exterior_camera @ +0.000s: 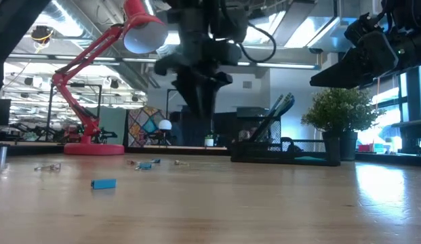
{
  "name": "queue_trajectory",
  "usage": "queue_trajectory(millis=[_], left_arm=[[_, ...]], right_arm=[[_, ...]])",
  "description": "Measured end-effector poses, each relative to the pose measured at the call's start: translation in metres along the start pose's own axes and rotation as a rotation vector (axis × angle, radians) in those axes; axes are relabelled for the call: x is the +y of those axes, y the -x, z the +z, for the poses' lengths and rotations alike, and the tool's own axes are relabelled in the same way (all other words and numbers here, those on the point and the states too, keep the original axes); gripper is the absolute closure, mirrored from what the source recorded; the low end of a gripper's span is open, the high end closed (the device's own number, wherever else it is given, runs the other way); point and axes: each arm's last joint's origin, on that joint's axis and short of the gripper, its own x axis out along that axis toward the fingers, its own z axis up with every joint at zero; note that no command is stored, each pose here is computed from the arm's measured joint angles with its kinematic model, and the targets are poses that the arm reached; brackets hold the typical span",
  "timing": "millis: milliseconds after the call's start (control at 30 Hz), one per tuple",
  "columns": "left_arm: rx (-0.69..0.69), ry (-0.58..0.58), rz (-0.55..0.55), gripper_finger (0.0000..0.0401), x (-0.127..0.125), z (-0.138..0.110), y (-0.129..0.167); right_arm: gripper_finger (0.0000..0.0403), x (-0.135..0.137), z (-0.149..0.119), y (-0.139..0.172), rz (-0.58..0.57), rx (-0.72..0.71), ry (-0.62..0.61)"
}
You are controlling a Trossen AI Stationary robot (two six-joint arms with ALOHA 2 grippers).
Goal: Pick and place office supplies into organizer
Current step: Put the yellow binder clip into the black desk organizer
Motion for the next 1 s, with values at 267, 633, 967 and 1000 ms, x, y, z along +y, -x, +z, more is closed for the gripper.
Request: queue_trajectory(millis=[267,633,967,1000], left_arm=[[0.106,-0.059,-0.120,0.0246,-0.026,-0.013,-0.028],[0.068,0.115,-0.021,0.0246,-0.034,-0.007,-0.046],[0.110,0.183,-0.010,0.0246,-0.043,-0.004,-0.054],[0.112,0.186,-0.011,0.0246,-0.044,-0.004,-0.055]], right_arm=[[0.0241,0.000,-0.001,0.000,0.000,0.012,0.002],[0.0241,0.000,-0.004,0.000,-0.001,0.039,0.013],[0.0241,0.000,-0.004,0.000,-0.001,0.039,0.011],[0.0241,0.000,-0.004,0.000,0.000,0.039,0.011]])
